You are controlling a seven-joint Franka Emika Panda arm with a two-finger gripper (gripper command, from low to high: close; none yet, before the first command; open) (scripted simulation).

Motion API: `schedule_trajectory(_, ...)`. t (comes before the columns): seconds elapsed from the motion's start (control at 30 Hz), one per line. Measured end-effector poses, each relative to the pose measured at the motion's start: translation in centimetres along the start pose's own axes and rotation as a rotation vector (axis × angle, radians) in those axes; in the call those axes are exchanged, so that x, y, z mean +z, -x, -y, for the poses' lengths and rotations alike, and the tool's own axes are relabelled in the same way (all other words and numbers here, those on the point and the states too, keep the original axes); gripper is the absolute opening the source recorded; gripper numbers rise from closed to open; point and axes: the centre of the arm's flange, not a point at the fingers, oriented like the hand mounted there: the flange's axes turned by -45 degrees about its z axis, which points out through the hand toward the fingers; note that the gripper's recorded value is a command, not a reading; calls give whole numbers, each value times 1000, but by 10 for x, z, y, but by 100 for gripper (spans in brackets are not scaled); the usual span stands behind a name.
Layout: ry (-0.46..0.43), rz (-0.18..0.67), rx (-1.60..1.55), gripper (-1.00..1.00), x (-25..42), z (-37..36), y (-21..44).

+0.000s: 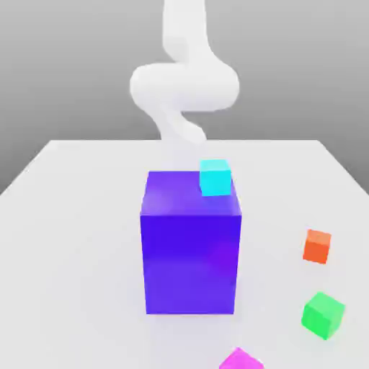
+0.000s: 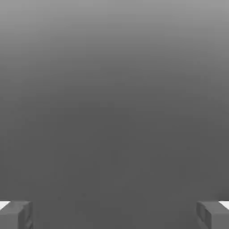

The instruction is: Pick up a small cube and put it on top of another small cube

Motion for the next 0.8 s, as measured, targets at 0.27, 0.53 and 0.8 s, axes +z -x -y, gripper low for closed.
schedule_trajectory(0.27,-62,200,-197,0,145,19,10)
schedule_trajectory(0.53,-138,390,-393,0,280,44,60)
schedule_trajectory(0.8,-229,574,-590,0,396,71,147)
